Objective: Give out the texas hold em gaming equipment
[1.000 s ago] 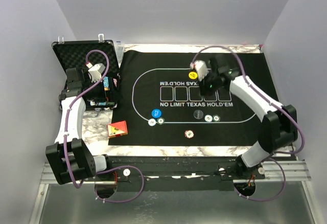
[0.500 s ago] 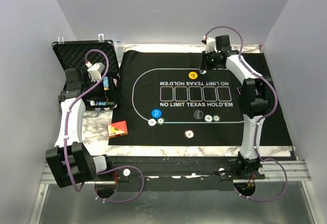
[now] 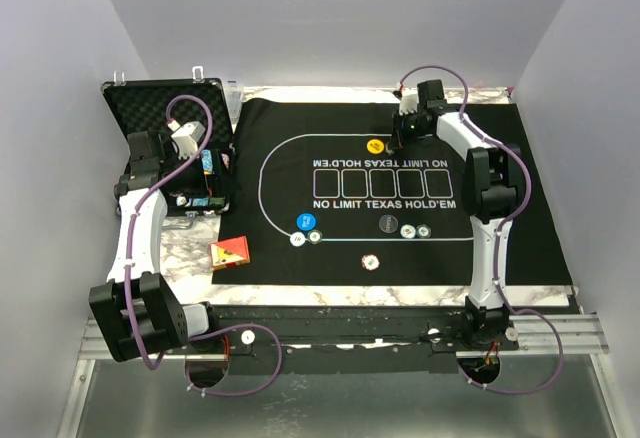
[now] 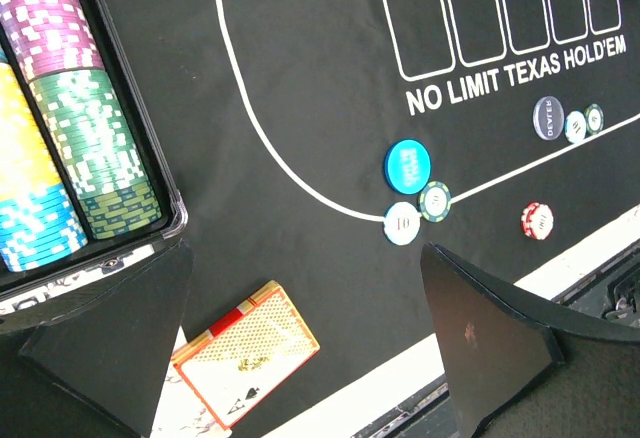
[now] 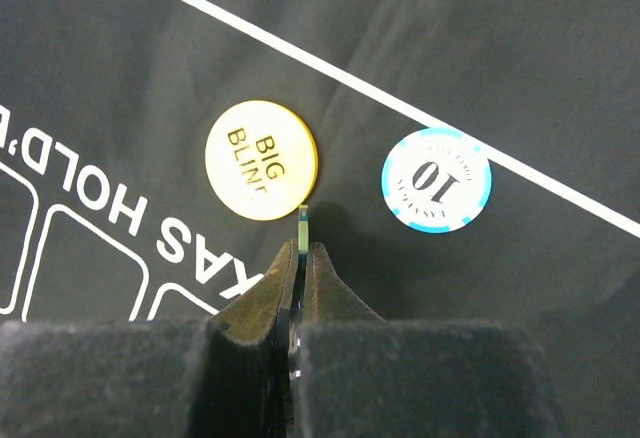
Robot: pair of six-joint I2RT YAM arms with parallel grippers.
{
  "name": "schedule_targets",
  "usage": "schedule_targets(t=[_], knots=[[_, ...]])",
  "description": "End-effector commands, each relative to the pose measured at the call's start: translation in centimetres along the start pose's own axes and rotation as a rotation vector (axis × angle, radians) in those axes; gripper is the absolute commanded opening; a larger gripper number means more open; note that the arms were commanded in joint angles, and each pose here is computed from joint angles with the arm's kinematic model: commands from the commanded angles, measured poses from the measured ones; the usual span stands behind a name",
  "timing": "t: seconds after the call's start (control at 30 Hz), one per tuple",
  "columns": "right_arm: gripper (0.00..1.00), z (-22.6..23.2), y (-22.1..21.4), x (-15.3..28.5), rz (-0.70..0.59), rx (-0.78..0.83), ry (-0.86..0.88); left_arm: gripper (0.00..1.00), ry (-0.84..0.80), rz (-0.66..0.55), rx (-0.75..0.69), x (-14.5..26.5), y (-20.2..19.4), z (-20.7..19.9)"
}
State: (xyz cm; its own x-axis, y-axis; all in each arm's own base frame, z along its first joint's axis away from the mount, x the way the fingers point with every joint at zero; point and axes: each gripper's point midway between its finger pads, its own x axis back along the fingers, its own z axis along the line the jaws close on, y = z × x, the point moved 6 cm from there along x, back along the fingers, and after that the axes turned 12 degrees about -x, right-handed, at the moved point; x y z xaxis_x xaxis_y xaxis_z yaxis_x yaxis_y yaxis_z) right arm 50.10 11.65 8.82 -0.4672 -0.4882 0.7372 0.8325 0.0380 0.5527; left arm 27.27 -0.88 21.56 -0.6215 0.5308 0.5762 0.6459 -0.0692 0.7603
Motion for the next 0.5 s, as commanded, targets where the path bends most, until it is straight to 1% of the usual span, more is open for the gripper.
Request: schedule_targets(t=[0.0,0.1,0.2,0.37,0.47], knots=[[0.03,-0.7,0.2,-0.4,0.004,-0.029,0.003,0.99,-0.019,-0.036,-0.015,0.3,1.1,-0.1],[0.11,-1.0,0.0,-0.3,0.020,-0.029,-0.008,0.99,-0.019,-0.036,-0.016,0.3,1.2,-0.1],[0.24,-1.3,-0.3,0.0,0.029,-0.026,-0.023,0.99,-0.019,-0.039,-0.017,0.4,1.2,-0.1],[0.49,-1.3,0.1,1.6,0.018,-0.008,-0.049,0.99,-0.019,-0.037,-0.014,0.3,1.2,-0.1],[0.55,-0.9,1.2,3.2,-0.016,0.023,-0.078,0.99,-0.012,-0.037,-0.014,0.4,1.2,-0.1]])
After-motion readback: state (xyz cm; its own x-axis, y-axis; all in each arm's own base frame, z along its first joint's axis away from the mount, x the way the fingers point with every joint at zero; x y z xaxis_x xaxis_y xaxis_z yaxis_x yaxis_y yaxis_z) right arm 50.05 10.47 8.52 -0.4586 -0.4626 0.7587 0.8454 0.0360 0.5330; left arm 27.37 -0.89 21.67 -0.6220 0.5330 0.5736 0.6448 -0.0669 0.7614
